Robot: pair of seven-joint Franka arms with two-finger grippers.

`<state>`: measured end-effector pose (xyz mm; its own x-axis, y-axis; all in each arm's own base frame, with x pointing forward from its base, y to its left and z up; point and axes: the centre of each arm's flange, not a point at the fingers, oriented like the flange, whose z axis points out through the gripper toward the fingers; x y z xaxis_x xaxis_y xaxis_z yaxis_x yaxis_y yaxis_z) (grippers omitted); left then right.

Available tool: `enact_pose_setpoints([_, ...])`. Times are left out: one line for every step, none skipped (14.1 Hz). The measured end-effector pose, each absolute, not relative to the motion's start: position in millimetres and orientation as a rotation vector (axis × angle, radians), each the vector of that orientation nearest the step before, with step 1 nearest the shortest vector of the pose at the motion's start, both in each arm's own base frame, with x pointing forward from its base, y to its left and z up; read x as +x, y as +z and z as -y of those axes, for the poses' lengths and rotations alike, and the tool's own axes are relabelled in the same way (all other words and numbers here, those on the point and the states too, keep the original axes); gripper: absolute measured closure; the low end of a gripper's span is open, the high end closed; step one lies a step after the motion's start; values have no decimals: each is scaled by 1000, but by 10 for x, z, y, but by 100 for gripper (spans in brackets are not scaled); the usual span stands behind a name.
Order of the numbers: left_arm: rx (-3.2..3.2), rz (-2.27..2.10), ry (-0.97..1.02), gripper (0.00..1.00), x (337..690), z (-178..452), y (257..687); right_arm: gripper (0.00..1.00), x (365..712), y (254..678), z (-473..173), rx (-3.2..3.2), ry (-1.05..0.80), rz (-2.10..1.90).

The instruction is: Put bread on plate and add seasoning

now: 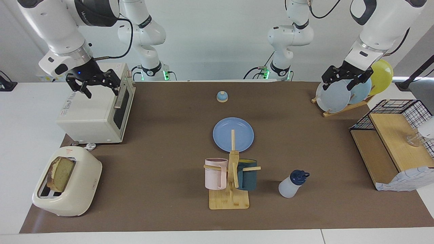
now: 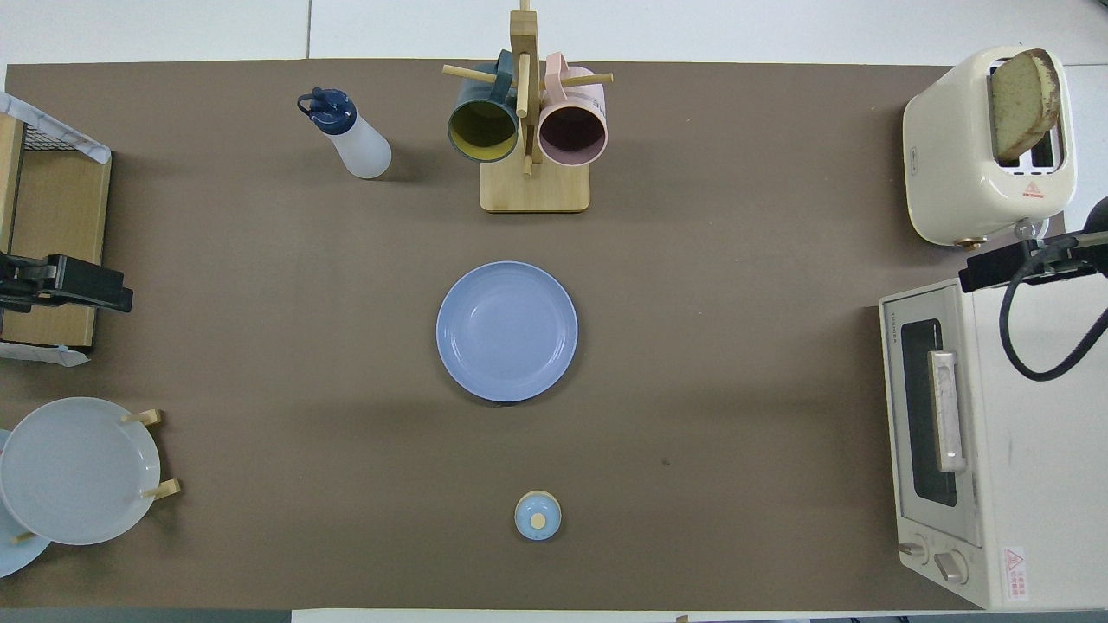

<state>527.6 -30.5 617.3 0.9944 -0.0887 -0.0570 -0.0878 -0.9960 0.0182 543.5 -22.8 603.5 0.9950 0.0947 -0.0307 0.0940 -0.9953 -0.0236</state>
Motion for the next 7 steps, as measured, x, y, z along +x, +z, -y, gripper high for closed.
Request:
enact_pose_setpoints([3122,138,-90,0,5276,305,6173,0,5436,6035,225,-3116,50,148])
enact_pose_setpoints([3122,138,-90,0,5275,304,6174,0,5436,6035,217,-3115,50,151])
enact_pose_setpoints([3122,138,-90,0,5275,302,6175,0,5436,6035,209,-3115,50,153])
enact_pose_setpoints([3122,136,-89,0,5274,296,6178,0,5436,6035,207,-3115,50,153])
enact_pose_setpoints([3122,134,-88,0,5272,291,6181,0,5437,6035,207,-3115,49,153])
enact_pose_setpoints([3122,135,-88,0,5270,292,6183,0,5437,6036,207,-3115,49,153])
enact_pose_setpoints([3121,135,-91,0,5267,292,6183,0,5439,6037,209,-3116,46,152])
